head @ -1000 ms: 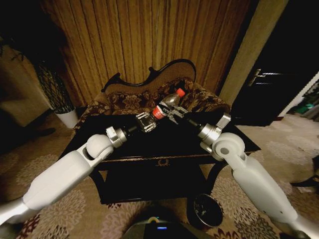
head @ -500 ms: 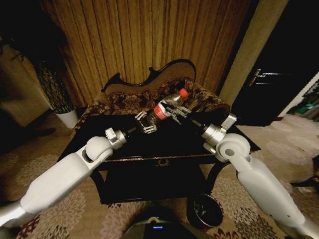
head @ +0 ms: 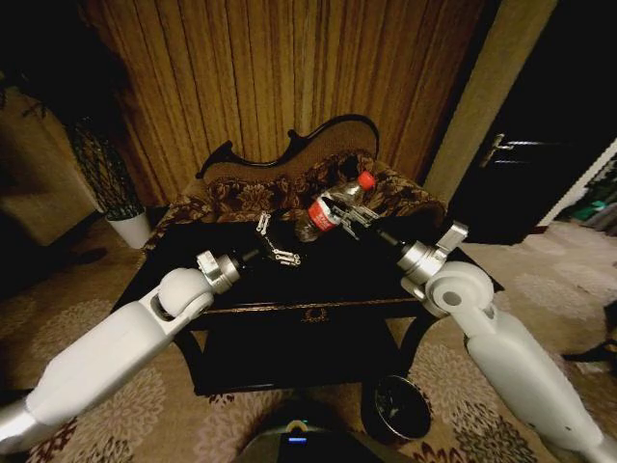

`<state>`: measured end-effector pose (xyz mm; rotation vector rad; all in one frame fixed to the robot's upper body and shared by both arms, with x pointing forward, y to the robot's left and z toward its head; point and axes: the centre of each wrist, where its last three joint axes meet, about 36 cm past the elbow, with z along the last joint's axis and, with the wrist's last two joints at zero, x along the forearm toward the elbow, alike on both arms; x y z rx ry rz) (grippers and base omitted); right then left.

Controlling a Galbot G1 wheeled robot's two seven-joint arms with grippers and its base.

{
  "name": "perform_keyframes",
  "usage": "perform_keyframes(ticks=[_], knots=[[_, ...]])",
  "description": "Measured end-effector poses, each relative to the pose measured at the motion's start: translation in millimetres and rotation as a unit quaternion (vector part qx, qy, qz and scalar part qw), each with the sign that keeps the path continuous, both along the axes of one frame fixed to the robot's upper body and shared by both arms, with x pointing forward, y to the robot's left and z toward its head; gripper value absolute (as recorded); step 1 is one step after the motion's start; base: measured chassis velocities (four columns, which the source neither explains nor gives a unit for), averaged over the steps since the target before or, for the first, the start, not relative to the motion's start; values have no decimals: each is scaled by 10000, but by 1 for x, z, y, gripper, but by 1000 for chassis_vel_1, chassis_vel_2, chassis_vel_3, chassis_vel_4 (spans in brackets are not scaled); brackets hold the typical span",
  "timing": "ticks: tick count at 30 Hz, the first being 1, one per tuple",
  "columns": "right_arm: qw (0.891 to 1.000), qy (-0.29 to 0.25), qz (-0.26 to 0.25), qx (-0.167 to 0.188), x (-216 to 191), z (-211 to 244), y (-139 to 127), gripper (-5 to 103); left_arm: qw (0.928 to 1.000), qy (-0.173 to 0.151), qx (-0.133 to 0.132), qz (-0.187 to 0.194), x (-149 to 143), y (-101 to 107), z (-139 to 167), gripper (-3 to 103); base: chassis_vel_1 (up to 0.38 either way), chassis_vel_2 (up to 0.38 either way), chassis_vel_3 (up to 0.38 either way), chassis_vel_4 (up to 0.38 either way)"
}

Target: Move to the front of the table and place the trash on the table into the trash bin.

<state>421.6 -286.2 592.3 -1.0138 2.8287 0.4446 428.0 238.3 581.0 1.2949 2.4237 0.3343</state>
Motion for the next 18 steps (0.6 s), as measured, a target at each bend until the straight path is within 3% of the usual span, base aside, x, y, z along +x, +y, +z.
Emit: perform_keyframes(ticks=[2,3,5,6,8,9,10,12,13,14,16,18], knots=[[9986,103,-514,-84,3,-6,-4,26,9992,98,-180,349,-5,10,7,100,0,0,0,0],[9986,103,-514,-84,3,-6,-4,26,9992,98,-180,349,-5,10,7,100,0,0,0,0],[9949,174,-981,-157,3,-11,-7,26,9940,220,-392,998,-3,26,9,100,0,0,0,0],[9949,174,-981,-157,3,-11,-7,26,9940,220,-392,998,-3,26,9,100,0,0,0,0],[9884,229,-1473,-294,4,-18,-10,26,9839,300,-501,1687,2,49,13,100,0,0,0,0],[9884,229,-1473,-294,4,-18,-10,26,9839,300,-501,1687,2,49,13,100,0,0,0,0],[9848,268,-1679,-349,5,-21,-11,26,9775,322,-547,2012,3,61,15,100,0,0,0,0],[9734,325,-2169,-664,7,-29,-16,26,9573,398,-682,2782,3,85,18,100,0,0,0,0],[9709,335,-2250,-745,8,-30,-17,26,9520,427,-714,2947,3,89,18,100,0,0,0,0],[9709,335,-2250,-745,8,-30,-17,26,9520,427,-714,2947,3,89,18,100,0,0,0,0],[9606,393,-2547,-1042,7,-35,-23,26,9192,580,-900,3790,1,107,18,100,0,0,0,0],[9509,472,-2791,-1248,7,-40,-29,26,8938,726,-1047,4301,-6,123,18,100,0,0,0,0]])
